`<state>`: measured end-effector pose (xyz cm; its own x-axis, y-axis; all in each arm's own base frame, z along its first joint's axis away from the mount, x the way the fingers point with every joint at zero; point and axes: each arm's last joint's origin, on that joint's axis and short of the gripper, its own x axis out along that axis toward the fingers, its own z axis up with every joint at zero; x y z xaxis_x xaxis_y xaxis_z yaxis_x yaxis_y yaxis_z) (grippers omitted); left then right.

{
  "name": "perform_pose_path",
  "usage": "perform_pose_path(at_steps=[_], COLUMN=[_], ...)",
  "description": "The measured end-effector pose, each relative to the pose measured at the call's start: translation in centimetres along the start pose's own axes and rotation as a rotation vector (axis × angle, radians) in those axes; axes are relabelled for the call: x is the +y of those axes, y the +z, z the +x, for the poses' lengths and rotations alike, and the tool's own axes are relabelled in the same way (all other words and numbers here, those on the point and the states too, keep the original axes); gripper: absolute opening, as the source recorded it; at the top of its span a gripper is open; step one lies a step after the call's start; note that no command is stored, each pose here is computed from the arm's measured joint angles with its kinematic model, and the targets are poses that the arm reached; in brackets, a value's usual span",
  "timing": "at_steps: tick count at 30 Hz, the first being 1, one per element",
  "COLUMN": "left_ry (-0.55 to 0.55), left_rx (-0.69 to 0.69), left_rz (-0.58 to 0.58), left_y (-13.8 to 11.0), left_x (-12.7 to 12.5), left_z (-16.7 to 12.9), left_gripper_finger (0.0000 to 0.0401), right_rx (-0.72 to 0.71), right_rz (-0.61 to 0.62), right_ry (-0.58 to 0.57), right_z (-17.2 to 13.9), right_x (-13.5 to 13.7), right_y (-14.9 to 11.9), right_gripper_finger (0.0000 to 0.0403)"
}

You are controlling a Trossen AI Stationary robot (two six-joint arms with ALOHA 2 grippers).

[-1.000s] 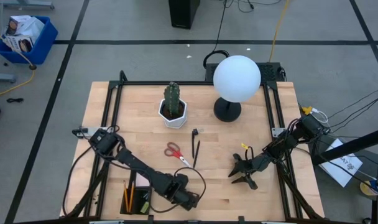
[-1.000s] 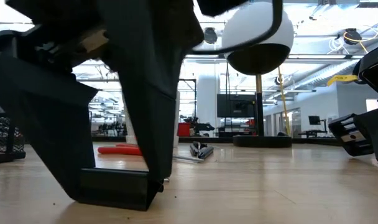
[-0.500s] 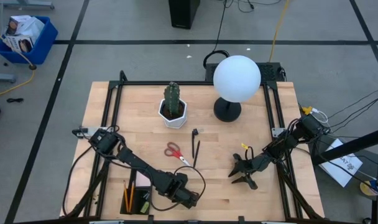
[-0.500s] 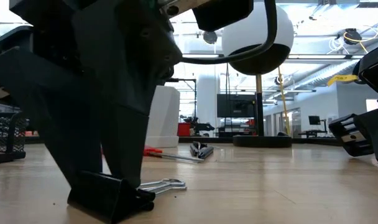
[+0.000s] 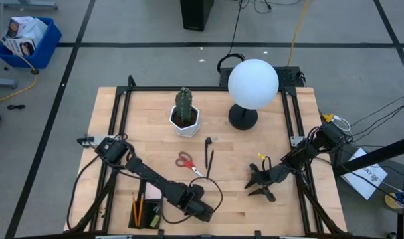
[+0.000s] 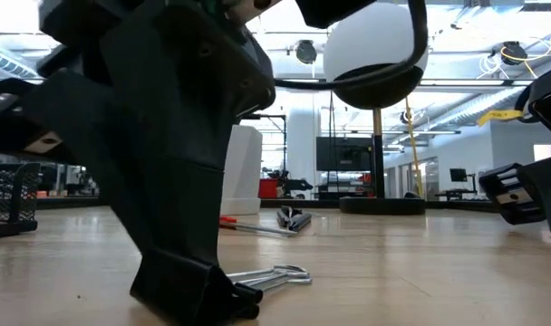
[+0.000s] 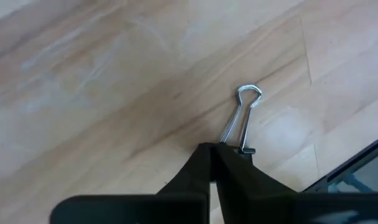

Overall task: Pick and place office supplies into organizer
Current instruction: Put the bottom binder clip in the desk organizer

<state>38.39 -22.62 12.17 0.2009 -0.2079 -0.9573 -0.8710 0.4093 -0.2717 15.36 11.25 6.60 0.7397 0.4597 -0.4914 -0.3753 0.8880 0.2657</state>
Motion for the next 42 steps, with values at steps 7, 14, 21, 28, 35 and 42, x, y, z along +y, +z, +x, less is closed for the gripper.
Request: perform_pose_path(at_steps=[7, 14, 21, 28, 35, 42], left_ry=[0.058, 0.093, 0.084, -0.226, -0.361, -0.336], left_rx=[-0.001, 0.008, -0.121, -0.158, -0.257, -0.277], left_rz=[0.095, 0.154, 0.085, 0.229, 0.283, 0.340], left_y=[2.2, 4.3, 4.3, 1.2, 1.4, 1.3], left_x=[0.4, 0.8, 1.1, -1.7, -3.1, -2.9], left_z=[-0.5, -1.7, -4.8, -7.0, -7.7, -7.7], left_gripper_finger=[0.0014, 0.0003, 0.0017, 0.0019, 0.0019, 0.0019], right_rx=[-0.009, -0.013, -0.014, -0.056, -0.156, -0.279], right_rz=[-0.001, 0.000, -0.002, -0.080, -0.107, -0.115], right_ry=[0.000, -0.001, -0.001, -0.003, -0.005, -0.006], right_z=[0.0, 0.0, 0.0, 0.0, -0.7, -2.8], right_x=[0.0, 0.0, 0.0, -0.2, -0.4, -0.6], right_y=[0.1, 0.1, 0.1, 0.6, 1.9, 3.0], right_gripper_finger=[0.0153, 0.0153, 0.0153, 0.0153, 0.0153, 0.0153])
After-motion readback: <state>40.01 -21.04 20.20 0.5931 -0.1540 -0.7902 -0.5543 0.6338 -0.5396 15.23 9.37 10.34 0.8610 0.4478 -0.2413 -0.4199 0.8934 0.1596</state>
